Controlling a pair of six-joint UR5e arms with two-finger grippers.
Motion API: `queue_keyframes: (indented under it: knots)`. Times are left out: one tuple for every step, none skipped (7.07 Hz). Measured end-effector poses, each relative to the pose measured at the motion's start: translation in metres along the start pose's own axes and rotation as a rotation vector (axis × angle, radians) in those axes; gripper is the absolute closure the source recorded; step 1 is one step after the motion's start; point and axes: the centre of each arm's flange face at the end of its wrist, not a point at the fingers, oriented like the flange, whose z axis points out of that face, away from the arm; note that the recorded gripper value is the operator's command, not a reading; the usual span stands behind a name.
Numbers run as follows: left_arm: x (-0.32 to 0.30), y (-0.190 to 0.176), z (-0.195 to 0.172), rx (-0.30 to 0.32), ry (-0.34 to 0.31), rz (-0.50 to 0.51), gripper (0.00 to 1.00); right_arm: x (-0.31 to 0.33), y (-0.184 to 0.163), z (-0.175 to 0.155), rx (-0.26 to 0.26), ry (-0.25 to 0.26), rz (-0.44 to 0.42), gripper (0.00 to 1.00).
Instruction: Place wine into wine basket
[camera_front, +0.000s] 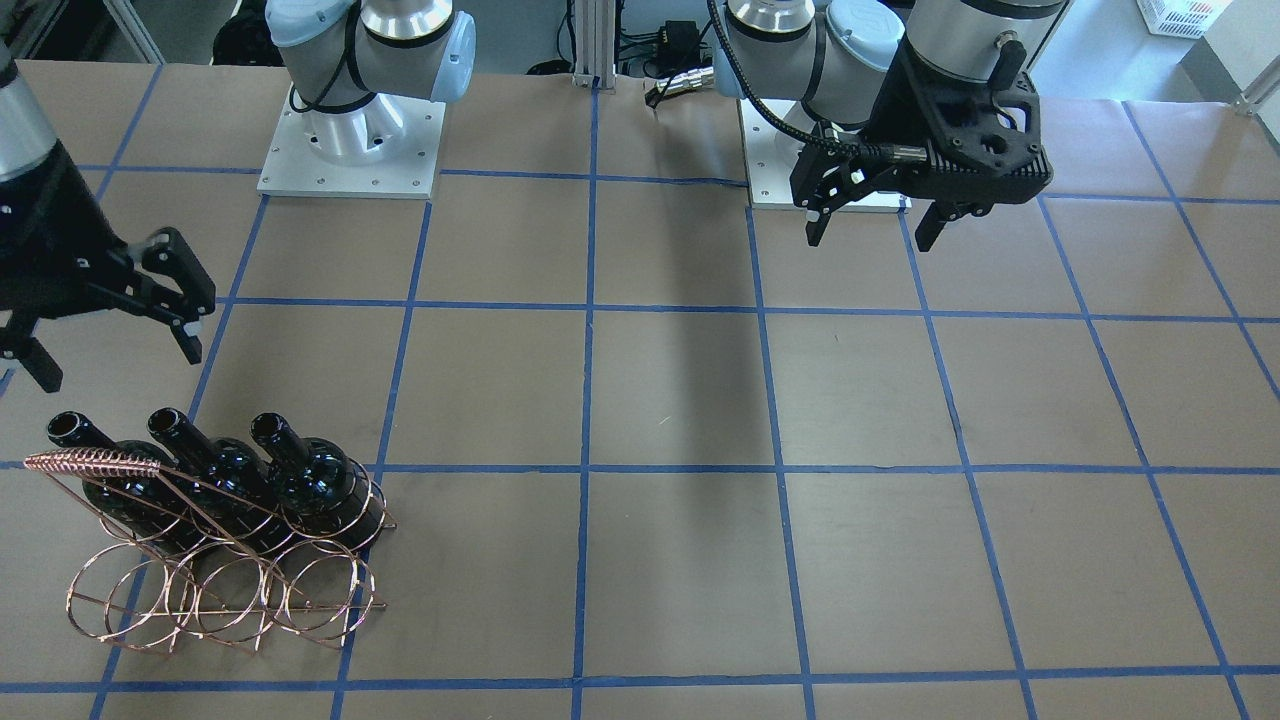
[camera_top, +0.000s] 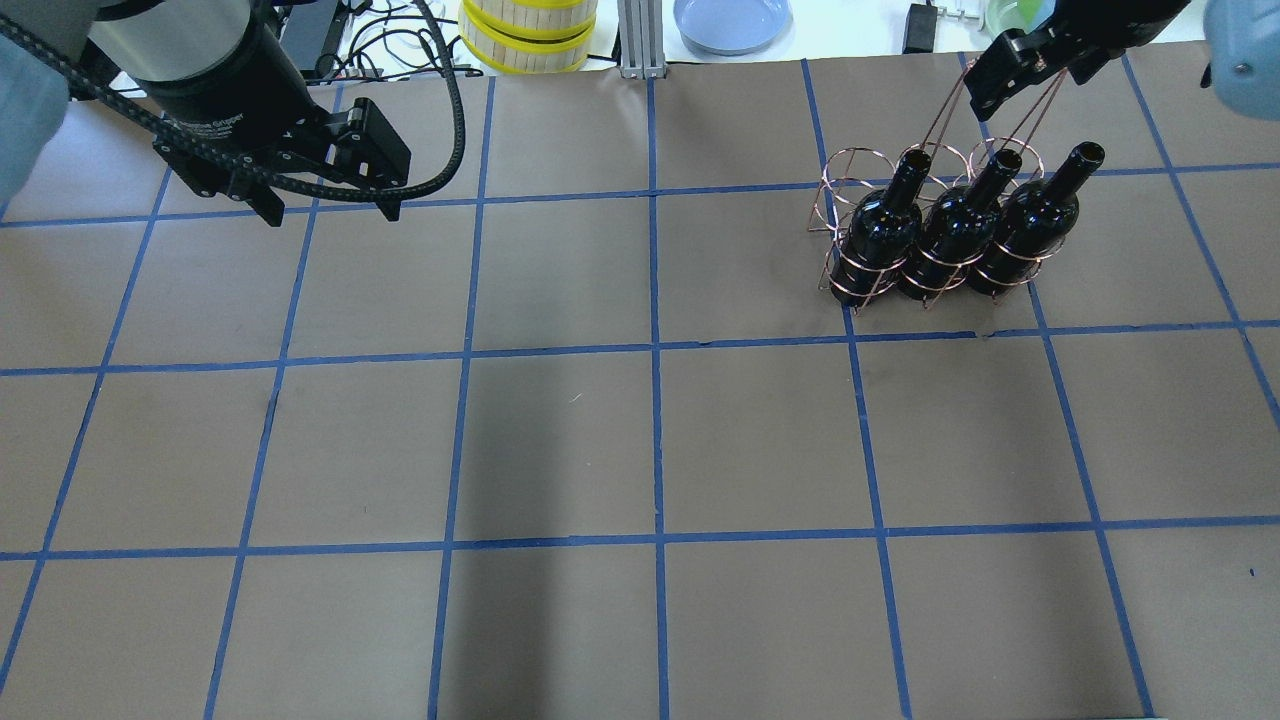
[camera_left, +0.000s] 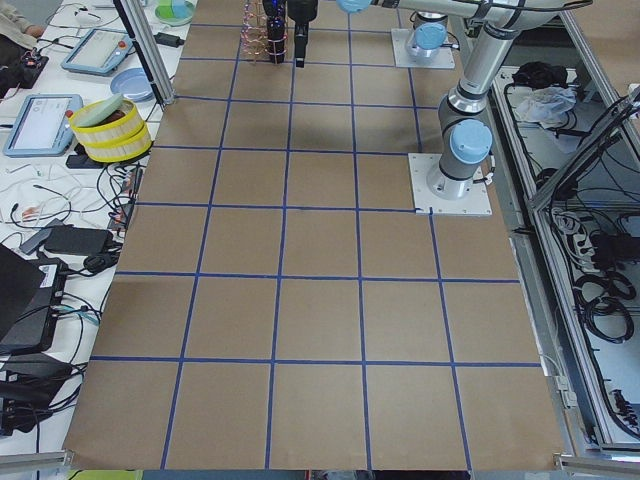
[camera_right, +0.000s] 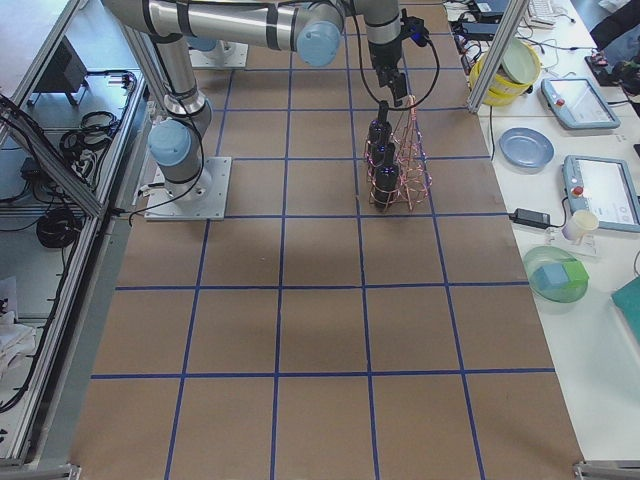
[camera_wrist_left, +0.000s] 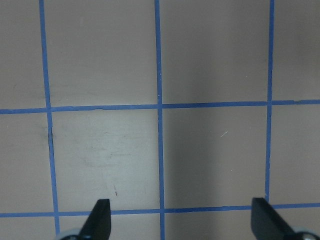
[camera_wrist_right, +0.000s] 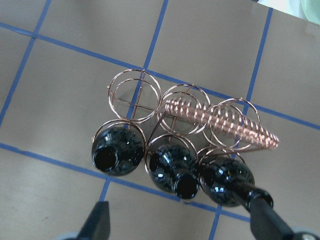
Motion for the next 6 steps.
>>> queue_keyframes:
  knots:
    - [0.000, 0.000, 0.001, -0.001, 0.000, 0.001, 0.00, -0.010, 0.016, -0.027, -0.018, -0.007, 0.030, 0.00]
    - [-0.001, -0.001, 0.001, 0.000, 0.001, 0.001, 0.00, -0.020, 0.033, -0.051, -0.040, -0.015, 0.069, 0.00]
    - [-0.001, -0.002, 0.002, 0.003, 0.002, 0.001, 0.00, -0.028, 0.047, -0.064, -0.071, -0.027, 0.114, 0.00]
    - [-0.002, -0.002, 0.002, 0.005, 0.002, 0.001, 0.00, -0.032, 0.054, -0.065, -0.098, -0.038, 0.150, 0.00]
    - [-0.002, -0.002, 0.002, 0.005, 0.000, 0.000, 0.00, -0.035, 0.057, -0.065, -0.108, -0.042, 0.172, 0.00]
    - [-0.002, -0.002, 0.002, 0.006, -0.001, 0.000, 0.00, -0.043, 0.055, -0.063, -0.116, -0.046, 0.212, 0.00]
